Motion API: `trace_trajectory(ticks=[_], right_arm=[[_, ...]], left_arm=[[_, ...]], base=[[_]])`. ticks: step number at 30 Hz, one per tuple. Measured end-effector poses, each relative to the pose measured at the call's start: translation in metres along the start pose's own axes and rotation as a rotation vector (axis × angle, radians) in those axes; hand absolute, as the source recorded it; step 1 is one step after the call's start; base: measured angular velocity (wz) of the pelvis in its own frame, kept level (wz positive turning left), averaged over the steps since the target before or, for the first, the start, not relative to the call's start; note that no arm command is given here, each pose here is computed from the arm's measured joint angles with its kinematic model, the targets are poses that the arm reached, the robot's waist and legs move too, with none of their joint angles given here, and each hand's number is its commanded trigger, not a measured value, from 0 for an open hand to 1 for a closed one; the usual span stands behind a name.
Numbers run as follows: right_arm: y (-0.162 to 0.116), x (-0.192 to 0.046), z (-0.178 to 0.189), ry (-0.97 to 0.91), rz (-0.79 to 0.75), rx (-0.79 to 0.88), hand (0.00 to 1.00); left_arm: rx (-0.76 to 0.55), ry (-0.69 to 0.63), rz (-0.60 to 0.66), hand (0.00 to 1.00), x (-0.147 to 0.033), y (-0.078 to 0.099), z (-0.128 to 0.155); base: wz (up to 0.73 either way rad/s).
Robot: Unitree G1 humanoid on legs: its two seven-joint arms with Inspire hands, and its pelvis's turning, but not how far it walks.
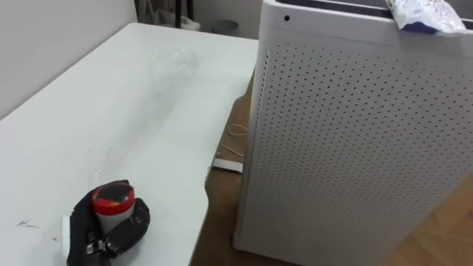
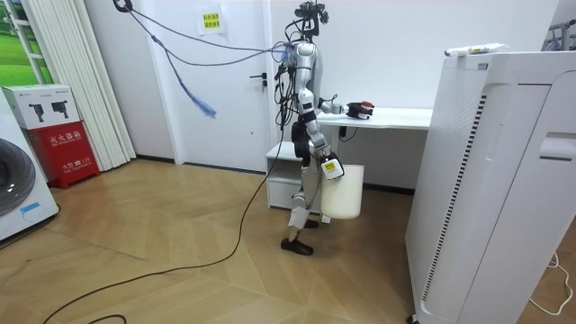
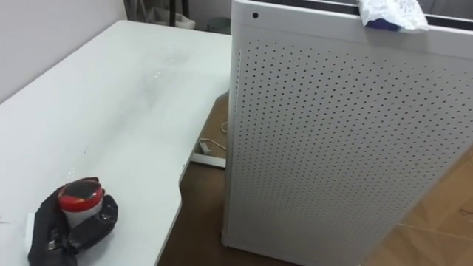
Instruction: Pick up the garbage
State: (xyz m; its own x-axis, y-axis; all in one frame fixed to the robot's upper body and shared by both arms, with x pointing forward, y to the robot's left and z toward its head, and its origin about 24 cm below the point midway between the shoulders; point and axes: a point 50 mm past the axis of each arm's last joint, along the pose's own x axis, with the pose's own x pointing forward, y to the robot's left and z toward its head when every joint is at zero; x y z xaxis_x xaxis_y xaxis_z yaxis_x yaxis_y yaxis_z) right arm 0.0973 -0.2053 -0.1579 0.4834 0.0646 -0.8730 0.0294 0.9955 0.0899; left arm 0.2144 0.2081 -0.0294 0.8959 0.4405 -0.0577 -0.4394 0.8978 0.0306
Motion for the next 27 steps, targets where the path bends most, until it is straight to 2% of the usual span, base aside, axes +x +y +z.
trace_trajectory(ticks=[10,13,18,20,21,24,27], right_arm=[[0.003,0.002,0.006,-0.007,0.018,-0.037,1.00],[0.006,0.003,0.012,-0.018,0.026,-0.053,1.00],[0.008,0.007,0.023,-0.046,0.035,-0.053,1.00],[0.009,0.008,0.030,-0.062,0.043,-0.065,1.00],[0.010,0.009,0.033,-0.067,0.044,-0.067,1.00],[0.008,0.010,0.046,-0.100,0.039,-0.078,1.00],[0.006,0.010,0.050,-0.118,0.031,-0.081,1.00]], left_arm=[[-0.078,0.034,-0.082,1.00,0.001,-0.011,0.005],[-0.114,0.037,-0.144,1.00,0.001,-0.018,0.010],[-0.194,0.077,-0.399,1.00,-0.013,-0.056,0.018],[-0.190,0.095,-0.565,1.00,-0.024,-0.078,0.022],[-0.190,0.095,-0.606,1.00,-0.027,-0.084,0.023],[-0.209,0.047,-0.850,1.00,-0.038,-0.114,0.042],[-0.255,0.034,-0.982,1.00,-0.048,-0.125,0.049]], base=[[0.03],[0.06],[-0.05],[-0.21],[-0.17],[-0.21],[-0.17]])
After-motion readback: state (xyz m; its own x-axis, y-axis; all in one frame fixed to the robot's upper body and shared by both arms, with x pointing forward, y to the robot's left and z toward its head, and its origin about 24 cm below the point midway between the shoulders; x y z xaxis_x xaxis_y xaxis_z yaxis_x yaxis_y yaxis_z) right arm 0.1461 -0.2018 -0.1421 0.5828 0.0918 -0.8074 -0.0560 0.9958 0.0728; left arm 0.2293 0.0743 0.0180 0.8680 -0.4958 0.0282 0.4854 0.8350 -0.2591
